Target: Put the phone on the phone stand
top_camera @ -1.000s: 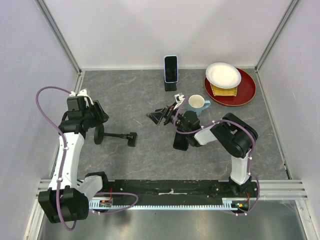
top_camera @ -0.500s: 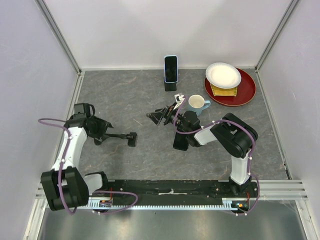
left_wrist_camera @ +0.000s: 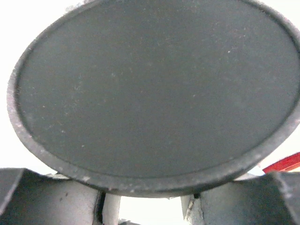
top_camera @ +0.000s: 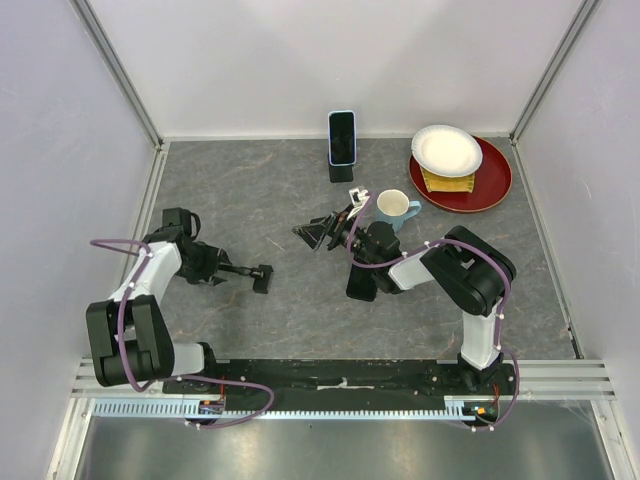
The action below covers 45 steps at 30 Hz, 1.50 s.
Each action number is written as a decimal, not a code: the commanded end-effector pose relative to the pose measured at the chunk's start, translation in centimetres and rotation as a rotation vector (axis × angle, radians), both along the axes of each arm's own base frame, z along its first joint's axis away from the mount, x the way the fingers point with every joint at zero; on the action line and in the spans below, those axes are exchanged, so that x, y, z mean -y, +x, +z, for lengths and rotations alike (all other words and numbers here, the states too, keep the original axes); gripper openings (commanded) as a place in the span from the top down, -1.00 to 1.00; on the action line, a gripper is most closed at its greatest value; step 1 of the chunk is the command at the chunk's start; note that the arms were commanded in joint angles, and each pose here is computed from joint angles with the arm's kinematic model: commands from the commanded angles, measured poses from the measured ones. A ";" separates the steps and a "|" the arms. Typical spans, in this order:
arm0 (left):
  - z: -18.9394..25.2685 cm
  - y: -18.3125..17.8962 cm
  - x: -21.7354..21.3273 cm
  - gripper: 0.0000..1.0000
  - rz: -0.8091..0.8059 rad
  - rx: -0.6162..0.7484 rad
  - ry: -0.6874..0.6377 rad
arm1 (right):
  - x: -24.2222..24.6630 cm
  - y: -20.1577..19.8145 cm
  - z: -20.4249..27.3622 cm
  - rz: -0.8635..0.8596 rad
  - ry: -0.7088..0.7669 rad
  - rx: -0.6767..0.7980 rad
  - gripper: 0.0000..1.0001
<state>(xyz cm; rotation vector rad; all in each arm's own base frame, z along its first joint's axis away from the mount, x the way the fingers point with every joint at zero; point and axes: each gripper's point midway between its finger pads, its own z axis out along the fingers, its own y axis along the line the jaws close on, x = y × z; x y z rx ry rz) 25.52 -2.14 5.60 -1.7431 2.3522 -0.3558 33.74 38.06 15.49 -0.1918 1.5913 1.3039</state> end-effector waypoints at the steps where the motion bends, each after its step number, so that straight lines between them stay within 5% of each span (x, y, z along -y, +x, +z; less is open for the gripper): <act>1: -1.5 0.5 -0.4 0.02 0.074 -0.016 0.016 | -0.4 0.5 2.2 0.008 0.039 0.061 -0.96; 8: -1.0 0.9 -0.6 0.95 0.029 0.043 0.035 | -0.6 0.3 2.2 0.027 -0.006 0.101 -0.96; 13: 1.7 1.6 -0.2 0.95 -0.061 0.160 0.049 | -1.4 -0.6 2.3 0.071 -0.095 0.167 -0.96; 20: 7.9 2.1 3.6 0.95 -0.194 0.387 -0.142 | -2.4 -5.2 3.5 0.197 -0.224 0.448 -0.92; 29: 11.8 0.2 5.9 0.95 -0.277 0.474 -0.245 | -0.5 -12.7 5.5 0.332 -0.163 0.823 -0.29; 33: 13.1 0.1 6.5 0.95 -0.345 0.518 -0.260 | -2.2 -14.3 2.6 0.426 -0.294 0.800 -0.47; 38: 14.6 -0.1 7.5 0.95 -0.444 0.600 -0.289 | -3.3 -14.7 2.7 0.428 -0.279 0.807 -0.75; 45: 15.1 -1.1 8.3 0.95 -0.511 0.624 -0.323 | -4.4 -15.5 1.7 0.417 -0.349 0.852 -0.79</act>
